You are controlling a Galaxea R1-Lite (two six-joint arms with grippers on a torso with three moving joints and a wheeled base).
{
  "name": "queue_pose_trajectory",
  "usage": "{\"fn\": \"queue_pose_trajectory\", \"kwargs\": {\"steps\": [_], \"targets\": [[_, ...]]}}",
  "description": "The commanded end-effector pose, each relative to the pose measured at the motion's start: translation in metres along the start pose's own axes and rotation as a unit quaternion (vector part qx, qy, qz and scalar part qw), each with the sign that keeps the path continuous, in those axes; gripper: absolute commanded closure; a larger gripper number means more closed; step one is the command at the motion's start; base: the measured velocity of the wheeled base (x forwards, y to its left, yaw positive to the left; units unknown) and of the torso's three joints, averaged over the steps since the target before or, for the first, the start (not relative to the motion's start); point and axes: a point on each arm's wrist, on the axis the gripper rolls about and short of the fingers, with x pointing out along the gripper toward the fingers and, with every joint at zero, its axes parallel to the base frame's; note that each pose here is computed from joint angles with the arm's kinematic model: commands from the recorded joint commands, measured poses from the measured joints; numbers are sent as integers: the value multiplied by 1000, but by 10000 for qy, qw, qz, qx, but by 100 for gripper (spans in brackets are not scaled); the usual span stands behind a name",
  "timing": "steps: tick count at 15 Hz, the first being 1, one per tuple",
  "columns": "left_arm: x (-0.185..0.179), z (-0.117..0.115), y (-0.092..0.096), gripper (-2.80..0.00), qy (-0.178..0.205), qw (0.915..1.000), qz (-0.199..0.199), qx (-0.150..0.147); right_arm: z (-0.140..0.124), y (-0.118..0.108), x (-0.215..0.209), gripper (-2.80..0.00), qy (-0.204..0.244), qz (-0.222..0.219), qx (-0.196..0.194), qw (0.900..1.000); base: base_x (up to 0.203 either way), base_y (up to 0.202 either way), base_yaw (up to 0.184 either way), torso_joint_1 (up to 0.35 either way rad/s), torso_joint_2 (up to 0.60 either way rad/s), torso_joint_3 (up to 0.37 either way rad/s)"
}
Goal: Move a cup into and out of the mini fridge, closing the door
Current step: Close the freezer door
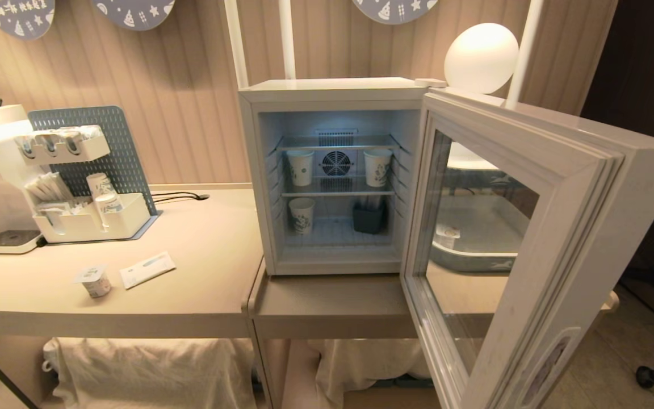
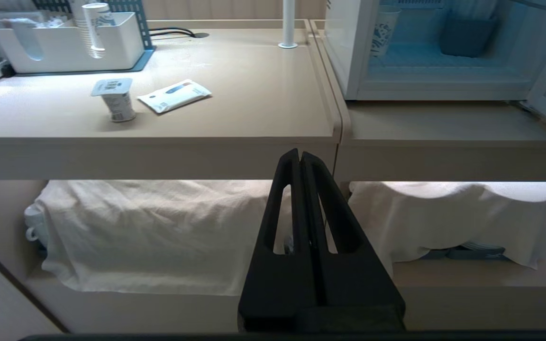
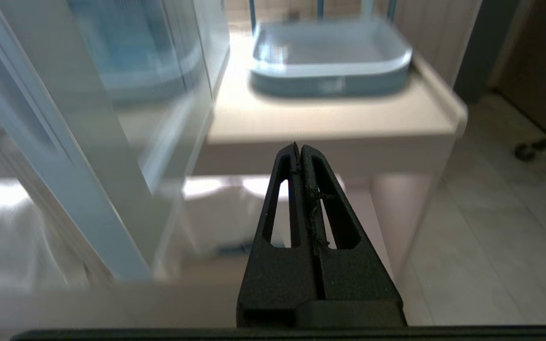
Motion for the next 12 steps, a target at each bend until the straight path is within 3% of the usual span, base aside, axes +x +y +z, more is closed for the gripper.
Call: {"fn": "queue_pose_trajectory", "kwargs": {"steps": [1,3,5,7,9,12], "targets": [[0,-1,0,0,18,10000,5,2,23,1,-7,0,-278,90,198,9994,0,0,0,0,0,0],[0,-1,0,0,18,10000,5,-3,57,2,-5,0,-73,298,606,9977,0,0,0,0,0,0],[0,-1,0,0,18,10000,5,2,89,2,25,0,753,424,1066,9905,0,0,0,0,0,0],[0,-1,0,0,18,10000,5,-6,107,5,68,0,1516,710,1465,9750,0,0,0,0,0,0],[0,-1,0,0,18,10000,5,2,117,9,110,0,1799,1324,1813,9577,0,0,0,0,0,0],[0,-1,0,0,18,10000,5,2,126,17,149,0,1596,2863,2043,9224,0,0,0,0,0,0]]}}
